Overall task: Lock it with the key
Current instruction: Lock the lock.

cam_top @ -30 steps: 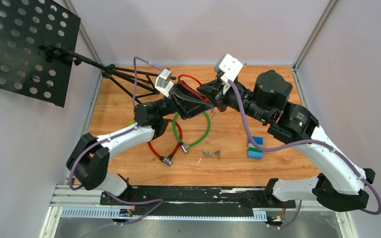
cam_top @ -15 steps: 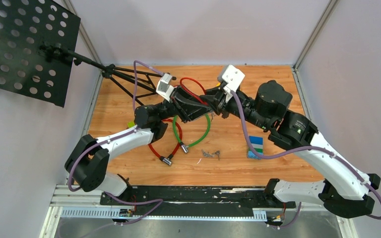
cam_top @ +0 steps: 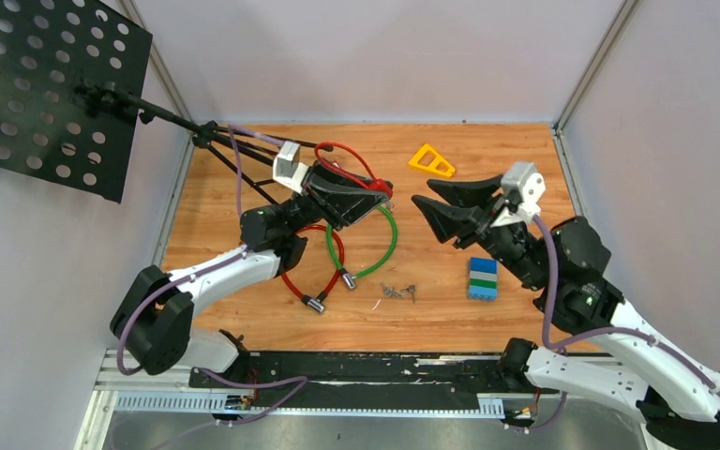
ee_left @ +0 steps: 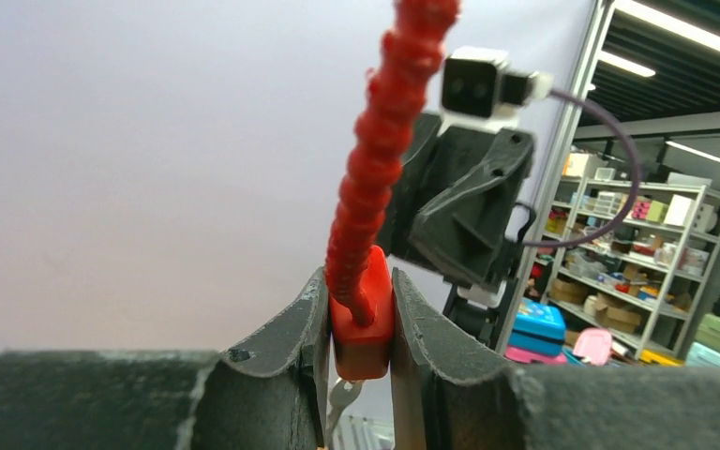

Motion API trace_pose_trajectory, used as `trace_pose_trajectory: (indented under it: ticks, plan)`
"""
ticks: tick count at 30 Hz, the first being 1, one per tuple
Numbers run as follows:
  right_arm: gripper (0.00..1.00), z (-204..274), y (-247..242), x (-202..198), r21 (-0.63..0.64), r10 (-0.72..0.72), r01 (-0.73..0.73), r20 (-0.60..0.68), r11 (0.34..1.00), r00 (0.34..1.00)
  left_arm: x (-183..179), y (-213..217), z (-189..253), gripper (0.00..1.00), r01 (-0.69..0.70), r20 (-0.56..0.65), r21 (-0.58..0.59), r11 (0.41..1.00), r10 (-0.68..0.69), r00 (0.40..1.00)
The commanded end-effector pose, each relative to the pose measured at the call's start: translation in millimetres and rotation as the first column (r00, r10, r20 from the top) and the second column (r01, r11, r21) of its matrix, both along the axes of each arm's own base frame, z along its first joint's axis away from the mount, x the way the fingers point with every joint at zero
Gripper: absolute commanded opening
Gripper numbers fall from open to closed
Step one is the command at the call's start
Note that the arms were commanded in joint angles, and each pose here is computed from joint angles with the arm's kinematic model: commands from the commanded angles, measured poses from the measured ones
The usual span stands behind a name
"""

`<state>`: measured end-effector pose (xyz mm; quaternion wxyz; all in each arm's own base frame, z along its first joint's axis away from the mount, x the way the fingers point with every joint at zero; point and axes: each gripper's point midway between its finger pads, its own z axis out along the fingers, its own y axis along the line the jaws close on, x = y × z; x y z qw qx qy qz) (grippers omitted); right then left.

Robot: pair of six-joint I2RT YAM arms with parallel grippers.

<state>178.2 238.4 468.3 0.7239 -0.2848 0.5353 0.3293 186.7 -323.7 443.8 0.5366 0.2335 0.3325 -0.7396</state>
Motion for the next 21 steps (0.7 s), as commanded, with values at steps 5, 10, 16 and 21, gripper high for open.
trace_pose_trajectory:
  ticks: [5,10,16,21]
  plan:
    - [0.44,7.7,-2.9,-7.8,0.439,0.115,-0.065,-0.088,0.896,0.989,-35.8,45.6,48.2,0.00,-0.084,0.171,-0.189,0.978,0.117,0.978]
    - [0.47,8.7,21.1,-23.5,0.508,0.292,-0.217,-0.073,0.834,0.954,-43.1,46.6,52.3,0.00,-0.057,0.194,-0.184,0.981,0.093,0.977]
    - [0.48,13.8,47.5,-36.8,0.521,0.446,-0.346,-0.077,0.780,0.891,-49.2,50.4,55.9,0.00,-0.054,0.216,-0.191,0.980,0.096,0.972]
    - [0.48,14.3,50.2,-37.5,0.547,0.471,-0.360,-0.073,0.756,0.879,-52.9,52.6,57.3,0.00,-0.053,0.228,-0.193,0.980,0.098,0.969]
